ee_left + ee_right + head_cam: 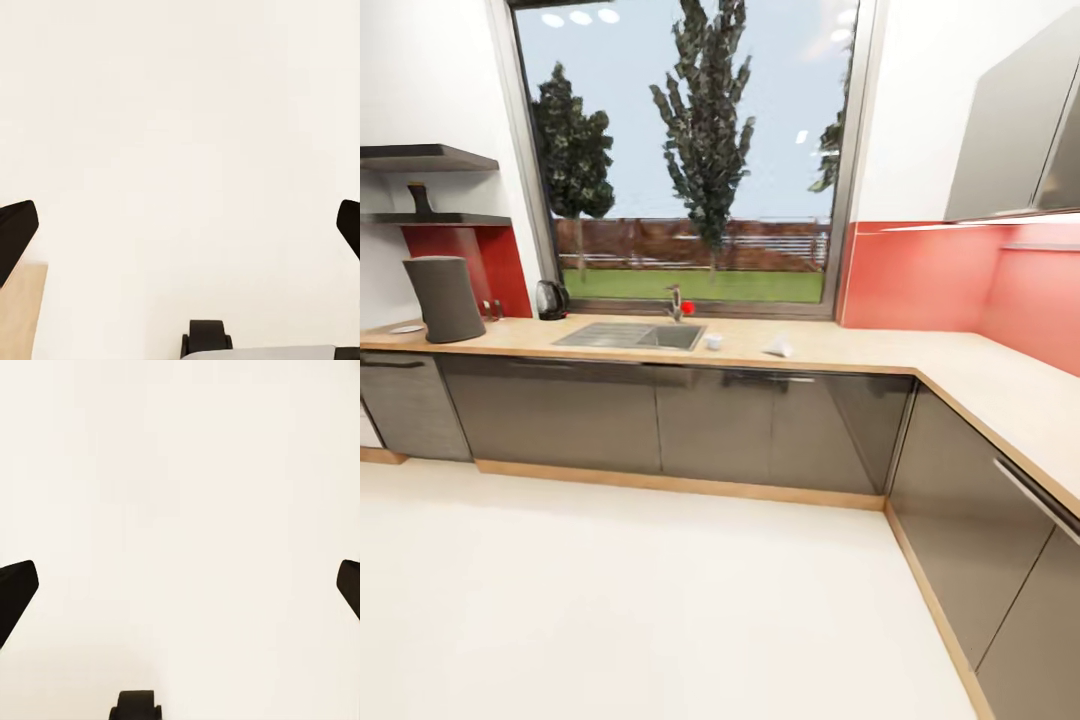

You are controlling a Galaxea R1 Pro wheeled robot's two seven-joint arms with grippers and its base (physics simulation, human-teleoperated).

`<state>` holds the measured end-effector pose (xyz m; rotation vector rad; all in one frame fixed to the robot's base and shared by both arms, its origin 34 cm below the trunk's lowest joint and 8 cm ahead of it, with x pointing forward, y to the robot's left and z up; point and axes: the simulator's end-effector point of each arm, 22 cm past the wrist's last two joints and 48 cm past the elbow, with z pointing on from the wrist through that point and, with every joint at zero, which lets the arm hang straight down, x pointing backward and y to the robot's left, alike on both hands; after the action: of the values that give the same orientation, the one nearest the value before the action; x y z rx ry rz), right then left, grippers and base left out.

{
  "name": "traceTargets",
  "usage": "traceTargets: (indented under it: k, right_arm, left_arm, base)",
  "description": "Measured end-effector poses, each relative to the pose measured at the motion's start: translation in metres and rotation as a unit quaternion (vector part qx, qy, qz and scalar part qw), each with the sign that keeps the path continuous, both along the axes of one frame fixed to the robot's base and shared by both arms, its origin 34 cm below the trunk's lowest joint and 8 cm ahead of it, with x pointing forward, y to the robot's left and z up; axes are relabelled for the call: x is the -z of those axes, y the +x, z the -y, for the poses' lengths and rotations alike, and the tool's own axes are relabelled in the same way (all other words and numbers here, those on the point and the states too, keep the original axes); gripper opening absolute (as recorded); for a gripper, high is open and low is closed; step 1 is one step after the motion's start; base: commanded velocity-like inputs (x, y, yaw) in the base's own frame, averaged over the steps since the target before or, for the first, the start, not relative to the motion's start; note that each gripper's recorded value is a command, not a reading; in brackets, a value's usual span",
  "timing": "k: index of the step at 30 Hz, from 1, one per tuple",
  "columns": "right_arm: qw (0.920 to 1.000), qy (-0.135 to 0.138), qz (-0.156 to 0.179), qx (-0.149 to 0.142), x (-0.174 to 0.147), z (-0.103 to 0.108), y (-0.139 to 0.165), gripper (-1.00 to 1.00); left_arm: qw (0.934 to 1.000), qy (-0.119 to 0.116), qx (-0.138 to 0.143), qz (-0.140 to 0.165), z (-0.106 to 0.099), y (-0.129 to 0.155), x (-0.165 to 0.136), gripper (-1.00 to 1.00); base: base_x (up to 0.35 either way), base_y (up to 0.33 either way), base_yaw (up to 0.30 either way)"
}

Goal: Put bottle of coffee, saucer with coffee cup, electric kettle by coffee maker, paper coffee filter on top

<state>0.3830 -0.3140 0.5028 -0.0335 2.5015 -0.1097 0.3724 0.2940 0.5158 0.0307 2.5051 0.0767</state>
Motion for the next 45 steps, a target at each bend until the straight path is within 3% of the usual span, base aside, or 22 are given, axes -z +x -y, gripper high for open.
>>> traceTargets:
  k: [13,28,45]
  right_arm:
    - [1.0,0.0,0.0,0.0,0.0,0.0,0.0002,1.0]
    - [1.0,0.0,0.0,0.0,0.0001,0.0,0.0003,1.0]
    - [1.0,0.0,0.001,0.001,-0.0001,0.0001,0.0003,1.0]
  left_arm:
    - [1.0,0.0,0.0,0.0,0.0,0.0,0.0001,1.0]
    - [1.0,0.0,0.0,0.0,0.0001,0.0004,0.0001,1.0]
    - [1.0,0.0,0.001,0.0,0.0004,0.0,0.0002,1.0]
  base:
    - [0.288,0.0,0.224]
    - [0.033,-0.004,0.256]
    - [0.192,-0.193,0.025]
